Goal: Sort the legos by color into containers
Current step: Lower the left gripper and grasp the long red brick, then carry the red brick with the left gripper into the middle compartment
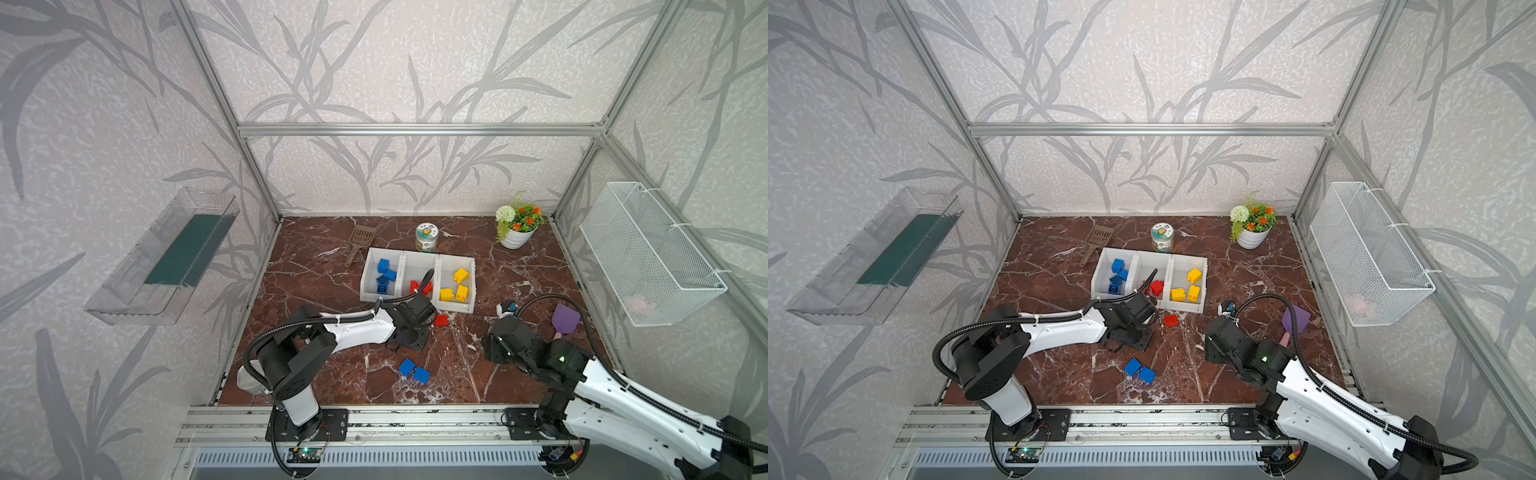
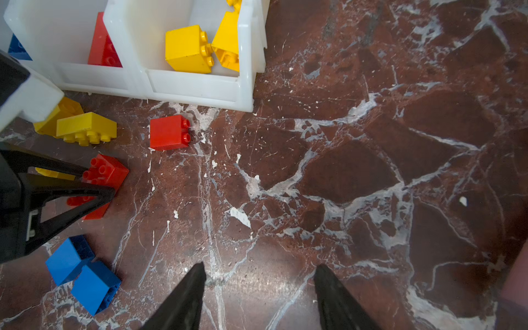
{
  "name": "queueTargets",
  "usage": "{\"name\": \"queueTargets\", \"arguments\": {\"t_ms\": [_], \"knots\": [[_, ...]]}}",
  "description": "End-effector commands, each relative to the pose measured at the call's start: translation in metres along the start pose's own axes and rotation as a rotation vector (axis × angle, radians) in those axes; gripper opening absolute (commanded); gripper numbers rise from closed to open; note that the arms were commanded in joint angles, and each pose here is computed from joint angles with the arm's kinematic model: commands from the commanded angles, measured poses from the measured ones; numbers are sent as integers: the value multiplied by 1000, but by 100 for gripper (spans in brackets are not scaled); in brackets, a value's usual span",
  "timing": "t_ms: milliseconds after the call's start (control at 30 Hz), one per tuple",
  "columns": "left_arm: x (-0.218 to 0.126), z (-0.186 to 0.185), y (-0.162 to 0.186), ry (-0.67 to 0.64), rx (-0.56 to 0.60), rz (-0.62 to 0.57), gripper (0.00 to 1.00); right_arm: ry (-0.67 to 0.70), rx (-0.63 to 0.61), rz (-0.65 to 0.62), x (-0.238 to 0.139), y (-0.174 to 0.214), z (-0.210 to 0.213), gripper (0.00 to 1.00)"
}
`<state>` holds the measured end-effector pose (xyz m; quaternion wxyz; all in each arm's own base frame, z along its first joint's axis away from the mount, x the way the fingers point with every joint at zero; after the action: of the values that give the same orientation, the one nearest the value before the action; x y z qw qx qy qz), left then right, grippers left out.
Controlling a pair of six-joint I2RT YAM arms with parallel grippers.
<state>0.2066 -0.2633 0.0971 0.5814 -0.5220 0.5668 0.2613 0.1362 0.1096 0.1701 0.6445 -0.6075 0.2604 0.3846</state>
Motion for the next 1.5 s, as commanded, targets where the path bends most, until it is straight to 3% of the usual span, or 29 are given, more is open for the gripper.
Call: {"name": "queueTargets", "arguments": {"t_ms": [0, 267, 433, 633, 800, 1167, 1467], "knots": [[-20, -11, -16, 25, 45, -48, 21, 29, 4, -8, -5, 0, -6, 61], [-83, -14, -93, -11, 80, -310, 21, 37, 12, -19, -11, 3, -12, 61], [-81, 21, -141, -8, -43, -337, 21, 34, 14, -20, -13, 4, -13, 60], [-59, 39, -171, -44, -72, -317, 21, 35, 18, -22, -14, 4, -14, 60], [-46, 42, -184, -51, -79, -297, 24, 33, 20, -25, -14, 4, -13, 60], [-46, 49, -185, -59, -109, -278, 53, 38, 21, -20, -14, 5, -14, 60], [-68, 53, -174, -67, -118, -312, 56, 38, 17, -15, -15, 5, -15, 60]]}}
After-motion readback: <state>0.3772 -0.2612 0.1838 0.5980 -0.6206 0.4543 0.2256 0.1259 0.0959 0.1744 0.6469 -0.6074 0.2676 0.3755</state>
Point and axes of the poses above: each gripper's point midway between its finger pads, its own x axis out along the fingers, its own z axis along the line the jaws close on, y = z × x, the point moved 8 cm from there along -x, back along the fingers, and after that the axes turned 7 degrees about -x, right-handed, at the moved point
